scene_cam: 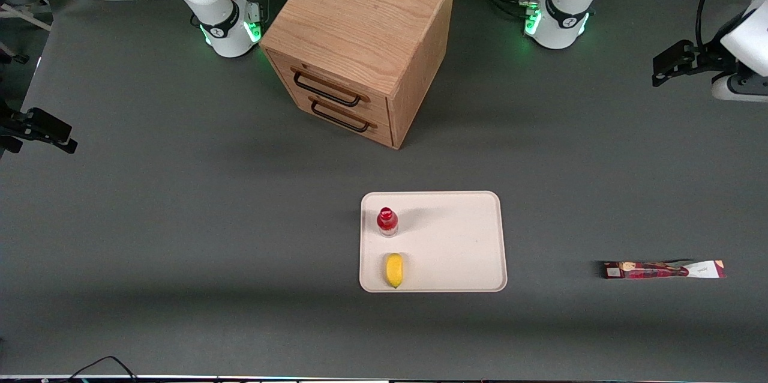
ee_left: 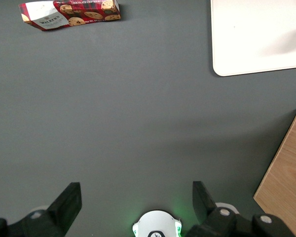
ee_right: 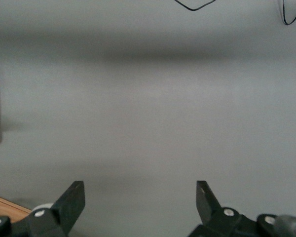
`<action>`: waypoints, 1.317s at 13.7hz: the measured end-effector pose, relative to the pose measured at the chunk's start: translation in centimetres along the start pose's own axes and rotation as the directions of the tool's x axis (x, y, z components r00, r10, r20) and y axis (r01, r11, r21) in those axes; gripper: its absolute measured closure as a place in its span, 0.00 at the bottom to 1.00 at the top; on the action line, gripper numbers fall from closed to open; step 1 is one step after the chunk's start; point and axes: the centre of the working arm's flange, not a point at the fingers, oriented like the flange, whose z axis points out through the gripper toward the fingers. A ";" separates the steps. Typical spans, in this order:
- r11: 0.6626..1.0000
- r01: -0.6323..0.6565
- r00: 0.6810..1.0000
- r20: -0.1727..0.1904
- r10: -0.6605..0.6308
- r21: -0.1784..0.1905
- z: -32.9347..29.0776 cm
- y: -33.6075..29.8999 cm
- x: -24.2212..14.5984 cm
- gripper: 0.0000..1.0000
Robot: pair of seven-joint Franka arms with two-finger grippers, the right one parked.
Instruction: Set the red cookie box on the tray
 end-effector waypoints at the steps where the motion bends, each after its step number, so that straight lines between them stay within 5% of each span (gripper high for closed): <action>1: 1.000 0.002 1.000 0.000 -0.002 0.000 0.0 -0.2 0.1 0.00; 6: 1.000 0.024 1.000 0.004 -0.024 0.006 0.1 -1.2 0.3 0.00; 9: 0.992 0.102 0.994 0.028 -0.104 0.081 1.5 -3.1 1.3 0.00; 11: 0.970 0.222 0.974 0.024 -0.225 0.096 2.4 -5.9 2.7 0.00; 15: 0.853 0.514 0.857 -0.019 -0.514 0.090 6.6 -12.2 8.4 0.00; 18: 0.682 0.728 0.686 -0.085 -0.723 0.067 13.3 -13.4 14.1 0.00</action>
